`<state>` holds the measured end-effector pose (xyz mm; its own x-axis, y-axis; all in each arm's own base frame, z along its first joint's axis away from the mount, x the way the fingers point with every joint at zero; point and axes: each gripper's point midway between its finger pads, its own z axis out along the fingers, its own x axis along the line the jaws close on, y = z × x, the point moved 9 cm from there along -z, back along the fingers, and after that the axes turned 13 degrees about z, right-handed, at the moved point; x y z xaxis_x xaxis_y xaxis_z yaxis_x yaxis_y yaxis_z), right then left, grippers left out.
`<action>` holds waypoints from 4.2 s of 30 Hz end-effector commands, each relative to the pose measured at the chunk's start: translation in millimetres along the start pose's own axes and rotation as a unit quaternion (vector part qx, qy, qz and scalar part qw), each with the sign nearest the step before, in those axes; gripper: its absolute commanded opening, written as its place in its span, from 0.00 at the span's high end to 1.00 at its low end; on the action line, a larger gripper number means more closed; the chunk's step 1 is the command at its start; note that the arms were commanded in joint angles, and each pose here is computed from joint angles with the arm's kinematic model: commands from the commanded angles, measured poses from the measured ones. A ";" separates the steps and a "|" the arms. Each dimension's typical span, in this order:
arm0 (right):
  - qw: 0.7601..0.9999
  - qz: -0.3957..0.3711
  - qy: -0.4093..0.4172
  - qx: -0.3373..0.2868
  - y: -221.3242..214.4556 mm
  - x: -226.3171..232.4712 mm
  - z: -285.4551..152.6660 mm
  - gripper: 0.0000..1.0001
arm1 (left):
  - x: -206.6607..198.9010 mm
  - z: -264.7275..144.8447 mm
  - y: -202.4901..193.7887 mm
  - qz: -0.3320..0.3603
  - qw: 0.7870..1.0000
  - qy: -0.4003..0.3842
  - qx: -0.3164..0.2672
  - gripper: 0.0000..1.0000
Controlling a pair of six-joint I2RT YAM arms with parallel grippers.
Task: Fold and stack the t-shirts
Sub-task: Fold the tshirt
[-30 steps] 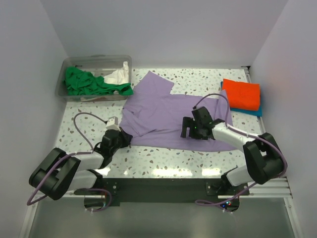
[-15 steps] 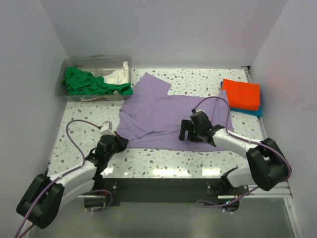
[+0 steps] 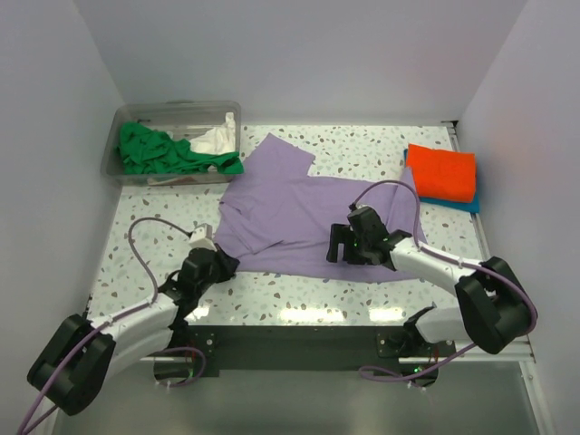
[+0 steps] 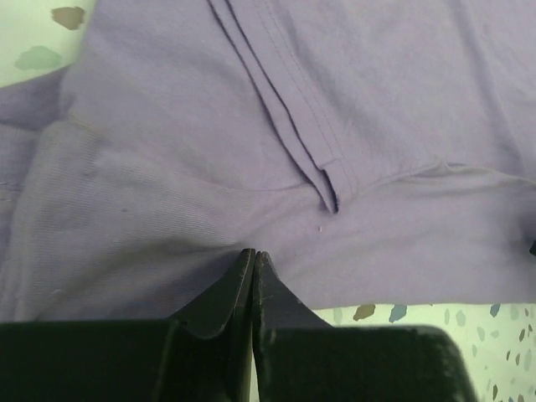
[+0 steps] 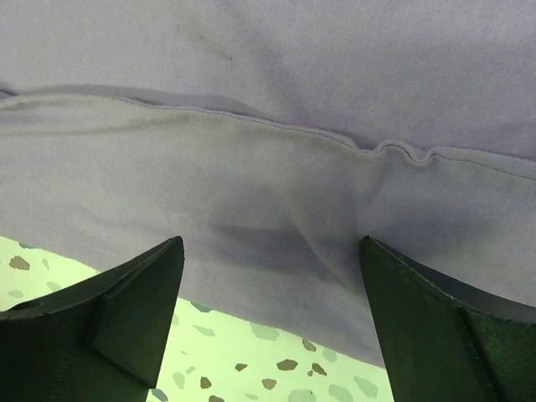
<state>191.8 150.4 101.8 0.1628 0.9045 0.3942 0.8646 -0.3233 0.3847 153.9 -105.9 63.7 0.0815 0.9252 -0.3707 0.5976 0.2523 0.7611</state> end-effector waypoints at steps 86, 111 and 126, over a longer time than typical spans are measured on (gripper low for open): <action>0.998 -0.001 -0.046 0.043 -12.3 -11.1 -12.5 0.09 | -109.8 106.4 54.5 0.163 0.983 -0.077 0.019 1.00; 0.998 0.002 -0.055 0.034 -10.2 -11.8 -16.6 0.09 | -137.7 124.0 70.1 0.180 0.981 -0.078 0.006 0.62; 0.997 -0.033 -0.049 -0.045 25.7 8.9 -52.7 0.09 | -109.5 54.8 105.9 0.174 0.980 -0.022 -0.097 0.23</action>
<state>182.2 133.5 136.5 0.1936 0.9424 0.2727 0.8638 -0.2956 0.4081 259.8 -217.4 173.3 0.3716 0.9142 -0.1614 0.3607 0.0179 0.9325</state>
